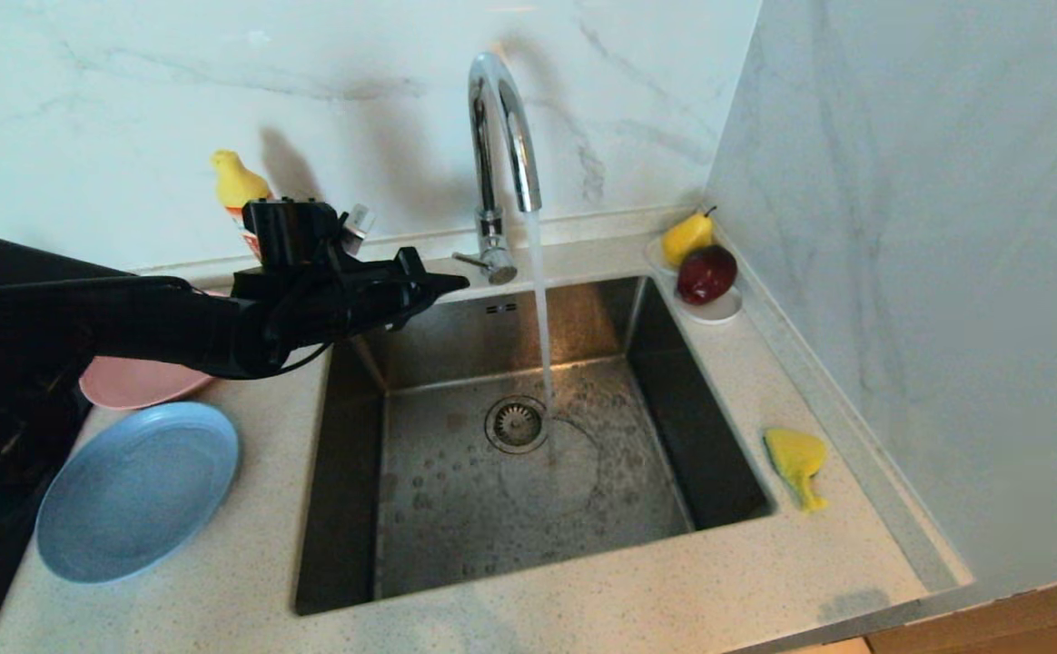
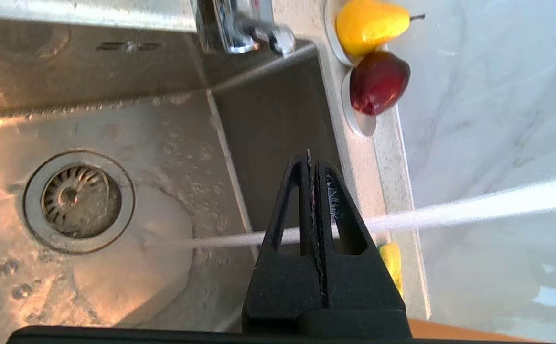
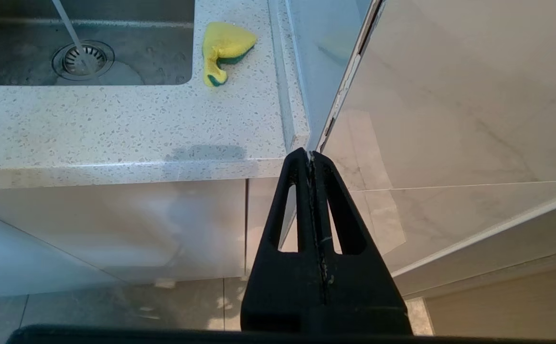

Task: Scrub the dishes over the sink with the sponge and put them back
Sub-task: Turn off the faucet

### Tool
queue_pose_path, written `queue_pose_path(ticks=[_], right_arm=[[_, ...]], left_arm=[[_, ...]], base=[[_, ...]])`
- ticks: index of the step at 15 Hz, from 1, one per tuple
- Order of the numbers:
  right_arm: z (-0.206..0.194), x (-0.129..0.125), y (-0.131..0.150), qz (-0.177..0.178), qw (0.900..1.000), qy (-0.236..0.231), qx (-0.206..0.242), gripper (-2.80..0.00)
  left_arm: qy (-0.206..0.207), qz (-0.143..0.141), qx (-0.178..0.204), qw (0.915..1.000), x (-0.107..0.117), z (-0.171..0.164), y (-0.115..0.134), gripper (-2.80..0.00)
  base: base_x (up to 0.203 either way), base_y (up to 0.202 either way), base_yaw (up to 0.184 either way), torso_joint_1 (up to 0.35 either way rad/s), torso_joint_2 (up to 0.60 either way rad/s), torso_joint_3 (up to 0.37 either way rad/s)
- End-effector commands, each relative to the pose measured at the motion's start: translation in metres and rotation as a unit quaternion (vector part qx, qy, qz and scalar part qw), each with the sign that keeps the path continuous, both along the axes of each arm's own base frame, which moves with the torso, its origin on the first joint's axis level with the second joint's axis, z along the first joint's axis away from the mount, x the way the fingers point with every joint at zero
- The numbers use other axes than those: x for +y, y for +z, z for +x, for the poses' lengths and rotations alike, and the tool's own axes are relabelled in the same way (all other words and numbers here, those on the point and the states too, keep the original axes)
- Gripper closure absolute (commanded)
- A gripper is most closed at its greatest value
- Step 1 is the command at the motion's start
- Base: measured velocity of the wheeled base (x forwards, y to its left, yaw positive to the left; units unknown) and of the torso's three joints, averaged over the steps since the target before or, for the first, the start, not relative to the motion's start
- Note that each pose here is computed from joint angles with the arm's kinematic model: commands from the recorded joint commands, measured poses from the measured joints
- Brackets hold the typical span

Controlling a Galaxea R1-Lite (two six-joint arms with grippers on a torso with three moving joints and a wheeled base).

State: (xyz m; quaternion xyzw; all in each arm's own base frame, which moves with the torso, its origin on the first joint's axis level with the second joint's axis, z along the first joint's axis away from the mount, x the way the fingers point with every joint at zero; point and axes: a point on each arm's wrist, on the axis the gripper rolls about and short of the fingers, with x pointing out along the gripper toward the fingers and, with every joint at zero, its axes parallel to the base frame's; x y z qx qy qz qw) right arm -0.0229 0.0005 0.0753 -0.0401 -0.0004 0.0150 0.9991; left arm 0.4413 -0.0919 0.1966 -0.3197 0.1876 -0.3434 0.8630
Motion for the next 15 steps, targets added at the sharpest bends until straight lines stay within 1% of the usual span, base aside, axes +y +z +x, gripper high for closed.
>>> queue_pose_path(ticks=[1,3,6,9,12,15], right_arm=[[0.0,0.0,0.0,-0.001,1.0,0.0,0.0,0.0],[0.0,0.0,0.0,-0.001,1.0,0.0,0.0,0.0],[0.0,0.0,0.0,-0.001,1.0,0.0,0.0,0.0],[0.0,0.0,0.0,-0.001,1.0,0.0,0.0,0.0],[0.0,0.0,0.0,-0.001,1.0,0.0,0.0,0.0],[0.0,0.0,0.0,-0.001,1.0,0.0,0.0,0.0]], left_arm=[[0.005,-0.007,0.0,1.0,-0.002,0.011,-0.004,0.0],[0.015,-0.01,-0.006,0.9998,-0.003,0.018,-0.003,0.0],[0.017,-0.016,-0.009,0.9997,-0.004,0.024,-0.003,0.0],[0.018,-0.032,-0.007,0.9993,-0.005,0.032,-0.003,0.0],[0.02,-0.038,-0.018,0.9989,-0.007,0.041,0.001,0.0],[0.027,-0.047,-0.018,0.9984,-0.008,0.05,0.001,0.0]], base=[[0.0,0.0,0.0,0.0,0.0,0.0],[0.0,0.0,0.0,0.0,0.0,0.0],[0.0,0.0,0.0,0.0,0.0,0.0],[0.0,0.0,0.0,0.0,0.0,0.0],[0.0,0.0,0.0,0.0,0.0,0.0],[0.0,0.0,0.0,0.0,0.0,0.0]])
